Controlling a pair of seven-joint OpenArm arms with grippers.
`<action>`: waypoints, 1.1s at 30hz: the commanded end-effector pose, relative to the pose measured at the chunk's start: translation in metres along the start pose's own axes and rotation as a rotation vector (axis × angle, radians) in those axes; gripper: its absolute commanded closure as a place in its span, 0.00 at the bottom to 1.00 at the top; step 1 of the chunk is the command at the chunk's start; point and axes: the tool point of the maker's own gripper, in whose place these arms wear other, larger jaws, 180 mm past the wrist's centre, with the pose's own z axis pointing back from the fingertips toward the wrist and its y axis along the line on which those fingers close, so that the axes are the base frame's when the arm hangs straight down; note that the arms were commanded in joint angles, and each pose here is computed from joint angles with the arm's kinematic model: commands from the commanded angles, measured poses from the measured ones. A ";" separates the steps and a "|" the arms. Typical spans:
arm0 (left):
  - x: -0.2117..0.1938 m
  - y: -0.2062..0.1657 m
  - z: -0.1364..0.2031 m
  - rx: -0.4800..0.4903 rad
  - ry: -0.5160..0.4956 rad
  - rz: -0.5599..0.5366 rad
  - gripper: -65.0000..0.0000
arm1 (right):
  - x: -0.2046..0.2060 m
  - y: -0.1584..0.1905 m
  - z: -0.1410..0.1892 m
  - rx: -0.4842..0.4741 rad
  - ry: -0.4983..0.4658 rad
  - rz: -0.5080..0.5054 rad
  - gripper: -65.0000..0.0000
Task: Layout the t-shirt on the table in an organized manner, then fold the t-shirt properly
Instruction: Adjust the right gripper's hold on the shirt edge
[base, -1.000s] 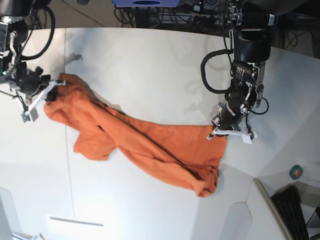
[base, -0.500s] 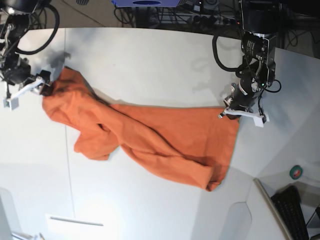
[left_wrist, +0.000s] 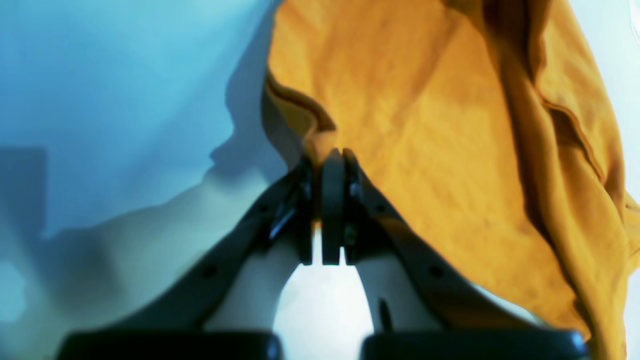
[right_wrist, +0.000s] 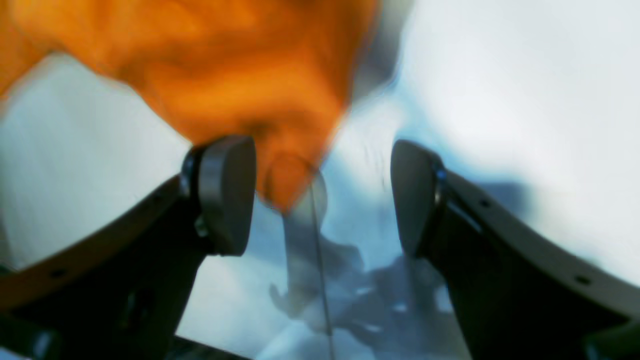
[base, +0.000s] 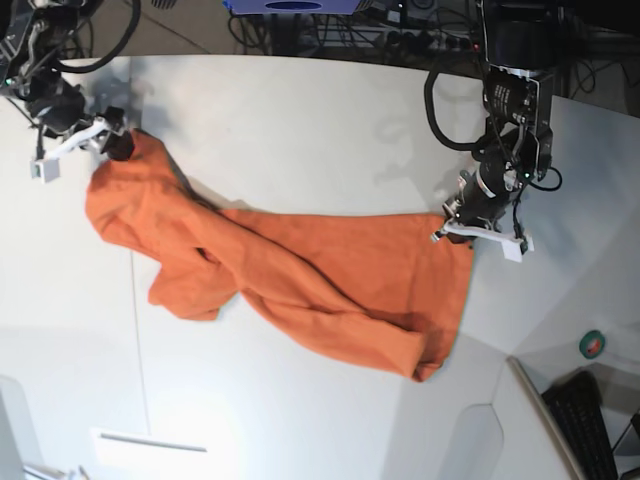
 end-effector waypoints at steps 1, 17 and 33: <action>0.017 -0.006 0.001 -0.019 -0.042 -0.017 1.00 | 0.004 -0.003 0.000 -0.002 0.001 0.007 0.37; 0.015 -0.003 0.001 -0.014 -0.035 -0.016 1.00 | -0.023 0.032 -0.013 0.118 0.085 0.101 0.39; 0.013 0.004 0.003 0.000 -0.029 -0.023 1.00 | -0.046 0.031 0.002 0.092 0.064 0.047 0.47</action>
